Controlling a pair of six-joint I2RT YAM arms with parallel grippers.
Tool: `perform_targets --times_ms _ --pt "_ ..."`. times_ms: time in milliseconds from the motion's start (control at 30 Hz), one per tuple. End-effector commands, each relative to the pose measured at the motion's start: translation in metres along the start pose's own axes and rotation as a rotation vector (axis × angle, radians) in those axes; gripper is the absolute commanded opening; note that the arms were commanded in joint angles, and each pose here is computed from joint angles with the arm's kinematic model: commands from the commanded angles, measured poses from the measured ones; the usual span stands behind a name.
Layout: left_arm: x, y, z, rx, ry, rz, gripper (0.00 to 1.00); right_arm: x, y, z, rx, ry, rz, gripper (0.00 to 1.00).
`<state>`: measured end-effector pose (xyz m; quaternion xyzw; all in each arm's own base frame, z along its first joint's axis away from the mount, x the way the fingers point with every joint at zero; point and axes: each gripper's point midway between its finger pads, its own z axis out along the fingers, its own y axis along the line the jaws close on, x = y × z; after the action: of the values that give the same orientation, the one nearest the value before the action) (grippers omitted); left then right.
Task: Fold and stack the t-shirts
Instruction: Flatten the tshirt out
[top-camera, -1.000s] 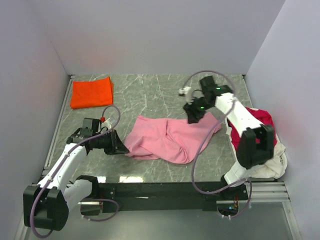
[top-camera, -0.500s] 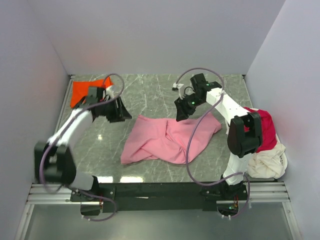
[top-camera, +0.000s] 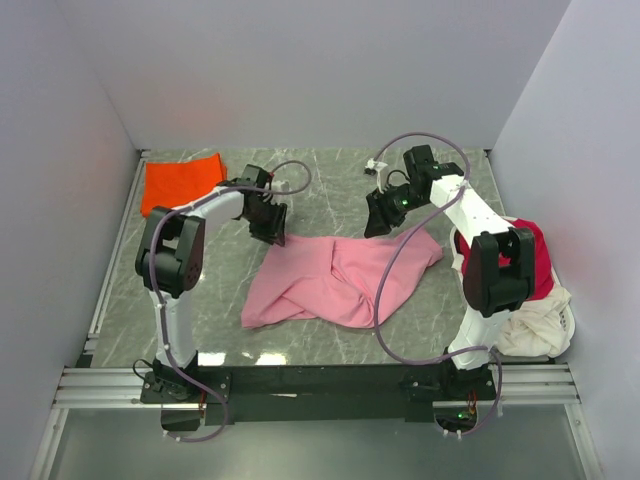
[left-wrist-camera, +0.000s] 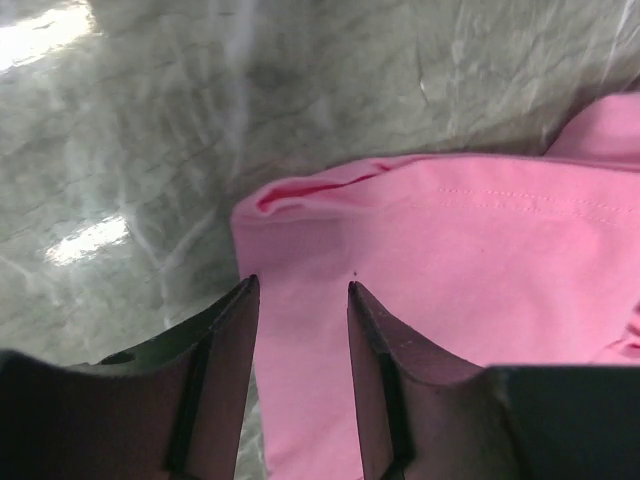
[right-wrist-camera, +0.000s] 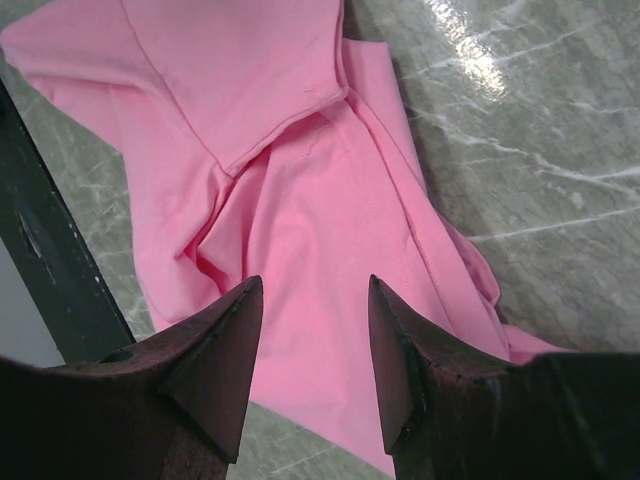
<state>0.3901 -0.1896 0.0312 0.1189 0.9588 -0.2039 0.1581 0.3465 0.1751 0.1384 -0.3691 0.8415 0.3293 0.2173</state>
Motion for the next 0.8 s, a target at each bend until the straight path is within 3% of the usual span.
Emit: perform_targets --times_ms 0,233,767 --pt "-0.019 0.011 -0.006 -0.093 -0.036 0.148 0.46 -0.007 0.015 -0.012 -0.026 -0.04 -0.043 0.54" --pt "-0.026 0.034 0.006 -0.264 -0.002 0.182 0.46 -0.007 0.013 -0.017 -0.033 -0.055 -0.03 0.54" --pt "-0.019 0.004 0.025 -0.227 0.03 0.238 0.42 -0.004 0.009 -0.019 -0.041 -0.057 -0.017 0.54"
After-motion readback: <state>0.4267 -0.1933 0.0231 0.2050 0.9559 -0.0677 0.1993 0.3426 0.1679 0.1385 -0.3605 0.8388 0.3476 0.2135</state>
